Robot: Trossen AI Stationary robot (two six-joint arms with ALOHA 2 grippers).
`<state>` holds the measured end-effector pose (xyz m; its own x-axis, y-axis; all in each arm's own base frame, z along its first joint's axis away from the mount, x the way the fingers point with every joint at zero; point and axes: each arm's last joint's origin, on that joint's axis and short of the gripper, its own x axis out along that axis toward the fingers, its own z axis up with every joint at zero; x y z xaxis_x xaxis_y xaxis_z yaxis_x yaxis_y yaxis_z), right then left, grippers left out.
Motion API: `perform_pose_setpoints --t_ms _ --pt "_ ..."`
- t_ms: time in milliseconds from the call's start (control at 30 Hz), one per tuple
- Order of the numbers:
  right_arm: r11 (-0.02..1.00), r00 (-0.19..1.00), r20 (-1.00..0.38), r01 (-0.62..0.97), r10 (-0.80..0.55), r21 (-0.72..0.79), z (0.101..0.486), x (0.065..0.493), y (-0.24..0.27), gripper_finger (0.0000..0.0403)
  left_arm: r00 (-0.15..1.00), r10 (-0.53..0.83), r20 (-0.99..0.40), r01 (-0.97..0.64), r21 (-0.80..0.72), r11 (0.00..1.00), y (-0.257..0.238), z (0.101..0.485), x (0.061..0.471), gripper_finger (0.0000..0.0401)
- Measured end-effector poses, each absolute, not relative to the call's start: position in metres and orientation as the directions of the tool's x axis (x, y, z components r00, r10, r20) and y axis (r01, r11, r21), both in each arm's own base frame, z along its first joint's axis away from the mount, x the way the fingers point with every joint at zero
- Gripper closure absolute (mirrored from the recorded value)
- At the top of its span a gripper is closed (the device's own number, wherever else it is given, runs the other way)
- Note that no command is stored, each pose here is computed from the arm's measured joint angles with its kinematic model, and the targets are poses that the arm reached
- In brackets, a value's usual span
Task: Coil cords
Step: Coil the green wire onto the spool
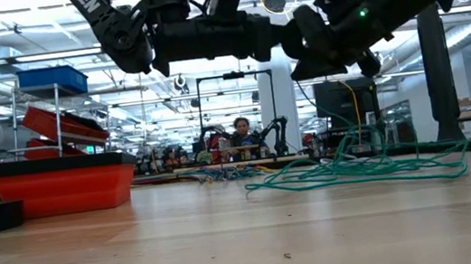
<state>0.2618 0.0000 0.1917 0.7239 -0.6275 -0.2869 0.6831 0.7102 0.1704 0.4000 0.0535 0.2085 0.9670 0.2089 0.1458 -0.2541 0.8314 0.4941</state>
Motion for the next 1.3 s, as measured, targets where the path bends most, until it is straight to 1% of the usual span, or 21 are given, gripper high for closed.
perform_pose_setpoints --t_ms 133,500,733,1000,1133,1300 --pt "0.723 0.748 -0.274 0.659 -0.605 0.205 0.194 0.263 0.001 0.0403 0.964 0.225 0.141 -0.265 0.515 0.815 0.054 0.203 0.401 0.0401" --pt "0.727 0.77 -0.255 0.637 -0.585 0.255 0.196 0.265 0.002 0.0403 0.953 0.277 0.12 -0.282 0.682 0.675 0.048 0.199 0.403 0.0401" --pt "0.743 0.796 -0.243 0.604 -0.554 0.288 0.198 0.265 0.008 0.0403 0.947 0.312 0.076 -0.256 0.766 0.59 0.048 0.195 0.403 0.0401" --pt "0.755 0.814 -0.228 0.58 -0.534 0.305 0.203 0.263 0.011 0.0403 0.947 0.318 0.045 -0.225 0.8 0.556 0.048 0.191 0.402 0.0401" --pt "0.765 0.827 -0.211 0.562 -0.521 0.316 0.211 0.26 0.012 0.0403 0.952 0.307 0.003 -0.173 0.832 0.527 0.047 0.181 0.398 0.0401" --pt "0.773 0.83 -0.29 0.553 -0.477 0.311 0.213 0.25 0.01 0.0403 0.955 0.298 -0.017 -0.152 0.832 0.534 0.045 0.173 0.393 0.0401"
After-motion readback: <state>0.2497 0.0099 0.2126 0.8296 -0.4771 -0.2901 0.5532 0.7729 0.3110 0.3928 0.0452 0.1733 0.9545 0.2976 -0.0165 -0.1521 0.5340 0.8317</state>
